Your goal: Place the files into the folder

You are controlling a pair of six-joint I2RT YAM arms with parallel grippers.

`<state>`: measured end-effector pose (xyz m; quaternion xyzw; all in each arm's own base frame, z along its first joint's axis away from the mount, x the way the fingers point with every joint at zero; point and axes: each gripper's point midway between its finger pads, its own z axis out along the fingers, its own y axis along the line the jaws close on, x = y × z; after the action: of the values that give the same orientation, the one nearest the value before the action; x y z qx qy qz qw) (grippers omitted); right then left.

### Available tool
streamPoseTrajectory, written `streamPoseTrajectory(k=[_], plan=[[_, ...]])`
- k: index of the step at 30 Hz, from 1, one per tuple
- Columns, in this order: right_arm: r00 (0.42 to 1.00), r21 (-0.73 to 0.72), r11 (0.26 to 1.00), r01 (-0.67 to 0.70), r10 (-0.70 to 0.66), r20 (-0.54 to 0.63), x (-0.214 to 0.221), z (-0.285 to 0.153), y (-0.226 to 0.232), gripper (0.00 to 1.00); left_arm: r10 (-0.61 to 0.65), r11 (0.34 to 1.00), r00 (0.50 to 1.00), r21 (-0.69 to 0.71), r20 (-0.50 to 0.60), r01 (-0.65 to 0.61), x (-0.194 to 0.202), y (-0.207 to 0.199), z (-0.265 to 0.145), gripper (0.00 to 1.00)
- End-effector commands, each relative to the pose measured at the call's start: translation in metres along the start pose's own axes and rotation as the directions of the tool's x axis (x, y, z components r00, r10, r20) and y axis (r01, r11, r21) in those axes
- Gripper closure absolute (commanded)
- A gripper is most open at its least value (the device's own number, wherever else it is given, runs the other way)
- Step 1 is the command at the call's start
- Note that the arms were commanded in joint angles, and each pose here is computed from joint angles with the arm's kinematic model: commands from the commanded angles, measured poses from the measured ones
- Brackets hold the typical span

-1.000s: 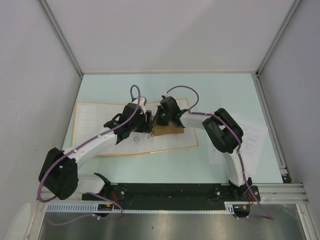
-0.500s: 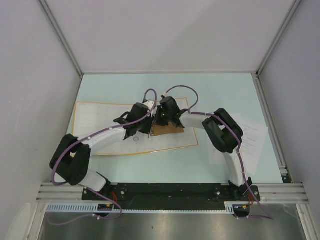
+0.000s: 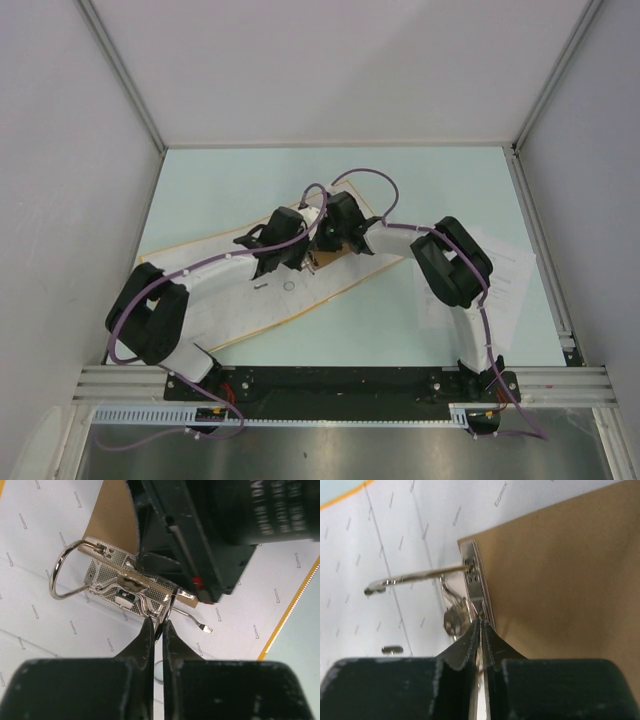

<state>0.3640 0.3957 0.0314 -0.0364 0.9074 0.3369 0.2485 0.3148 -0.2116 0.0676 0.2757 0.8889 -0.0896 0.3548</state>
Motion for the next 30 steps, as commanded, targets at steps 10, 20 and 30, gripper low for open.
streamPoseTrajectory(k=[10,20,30], plan=[[0.959,-0.066,0.973,0.22,-0.228,-0.167,0.02,-0.044,-0.012,0.61,-0.189,0.973,0.98,0.122,-0.062,0.195,-0.003,-0.028,-0.021,1.0],[0.959,-0.102,0.965,0.242,-0.254,-0.123,-0.001,-0.027,-0.003,0.77,-0.208,0.967,0.974,0.133,-0.093,0.219,-0.002,-0.037,-0.016,1.0],[0.955,-0.115,0.964,0.238,-0.254,-0.153,0.009,-0.02,0.005,0.75,-0.21,0.967,0.972,0.127,-0.109,0.223,-0.001,-0.039,-0.014,1.0]])
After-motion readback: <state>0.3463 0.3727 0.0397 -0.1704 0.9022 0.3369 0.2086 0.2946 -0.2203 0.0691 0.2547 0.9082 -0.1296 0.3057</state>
